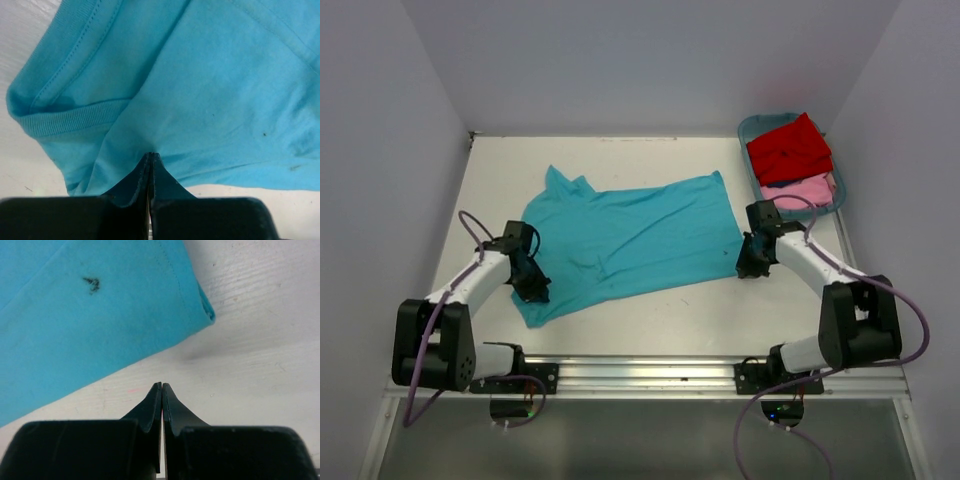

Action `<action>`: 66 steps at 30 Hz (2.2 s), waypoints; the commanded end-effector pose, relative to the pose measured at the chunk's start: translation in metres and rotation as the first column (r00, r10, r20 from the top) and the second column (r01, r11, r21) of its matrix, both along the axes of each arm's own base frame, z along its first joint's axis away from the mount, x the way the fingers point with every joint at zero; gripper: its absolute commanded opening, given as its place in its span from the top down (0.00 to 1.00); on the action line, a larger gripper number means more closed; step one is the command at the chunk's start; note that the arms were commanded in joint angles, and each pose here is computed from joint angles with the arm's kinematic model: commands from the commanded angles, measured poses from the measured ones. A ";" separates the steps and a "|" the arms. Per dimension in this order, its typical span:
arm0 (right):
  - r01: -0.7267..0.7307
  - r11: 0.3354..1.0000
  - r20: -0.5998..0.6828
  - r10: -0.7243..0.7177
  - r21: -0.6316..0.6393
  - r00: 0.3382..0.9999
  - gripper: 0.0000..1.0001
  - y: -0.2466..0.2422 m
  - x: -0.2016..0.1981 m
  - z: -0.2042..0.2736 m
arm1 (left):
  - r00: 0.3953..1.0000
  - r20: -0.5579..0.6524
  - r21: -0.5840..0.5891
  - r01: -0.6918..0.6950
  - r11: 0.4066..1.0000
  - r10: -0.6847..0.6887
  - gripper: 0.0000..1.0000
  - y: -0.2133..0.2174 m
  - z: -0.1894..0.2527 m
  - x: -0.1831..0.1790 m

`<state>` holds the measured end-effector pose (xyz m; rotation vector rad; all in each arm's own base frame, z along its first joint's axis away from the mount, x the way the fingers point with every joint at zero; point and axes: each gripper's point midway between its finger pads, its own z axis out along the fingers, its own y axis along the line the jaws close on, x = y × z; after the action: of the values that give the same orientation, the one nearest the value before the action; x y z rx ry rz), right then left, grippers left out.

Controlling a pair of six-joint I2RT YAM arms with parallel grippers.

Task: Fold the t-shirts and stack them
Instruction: Grap the side of the flattened tshirt furthest away from the robot with both arms

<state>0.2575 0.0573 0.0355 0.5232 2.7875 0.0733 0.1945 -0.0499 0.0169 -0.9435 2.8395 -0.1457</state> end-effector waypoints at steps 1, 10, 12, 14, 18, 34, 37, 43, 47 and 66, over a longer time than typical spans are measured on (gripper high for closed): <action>-0.012 0.999 0.015 0.012 0.043 1.000 1.00 0.009 -0.012 0.018 | 0.996 0.087 -0.043 0.025 0.999 -0.021 1.00 -0.007 0.028 0.011; -0.096 0.994 0.279 0.078 0.052 0.957 0.72 0.027 0.056 0.110 | 0.831 0.548 0.027 0.097 0.995 -0.096 0.58 -0.005 0.149 0.117; -0.101 0.995 0.293 0.090 0.021 0.952 0.50 0.025 0.076 0.117 | 0.783 0.616 0.057 0.071 0.996 -0.091 0.37 -0.001 0.165 0.149; -0.105 0.994 0.301 0.098 0.007 0.949 0.40 0.030 0.106 0.125 | 0.779 0.621 0.077 0.043 0.996 -0.082 0.29 0.004 0.157 0.180; -0.123 0.992 0.307 0.108 0.027 0.946 0.35 0.044 0.144 0.126 | 0.764 0.631 0.133 0.065 0.989 -0.135 0.27 0.012 0.152 0.245; -0.214 0.975 0.297 0.186 0.064 0.936 0.39 0.052 0.121 0.112 | 0.704 0.672 0.206 0.119 0.971 -0.229 0.32 0.063 0.116 0.404; -0.219 0.973 0.280 0.193 0.065 0.940 0.39 0.051 0.116 0.109 | 0.736 0.634 0.180 0.157 0.971 -0.237 0.34 0.064 0.081 0.415; -0.214 0.975 0.281 0.190 0.056 0.941 0.41 0.049 0.115 0.111 | 0.725 0.638 0.089 0.265 0.960 -0.259 0.38 0.044 0.053 0.424; -0.211 0.976 0.274 0.190 0.050 0.943 0.42 0.048 0.113 0.110 | 0.667 0.695 0.025 0.351 0.936 -0.269 0.38 0.025 0.059 0.431; -0.190 0.981 0.239 0.178 0.029 0.955 0.48 0.042 0.112 0.099 | 0.723 0.651 -0.115 0.397 0.911 -0.233 0.59 0.025 0.024 0.410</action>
<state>0.3719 0.1019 0.1276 0.2640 2.6121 0.2472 0.6050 -0.0392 0.0379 -0.3172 2.3375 -0.7631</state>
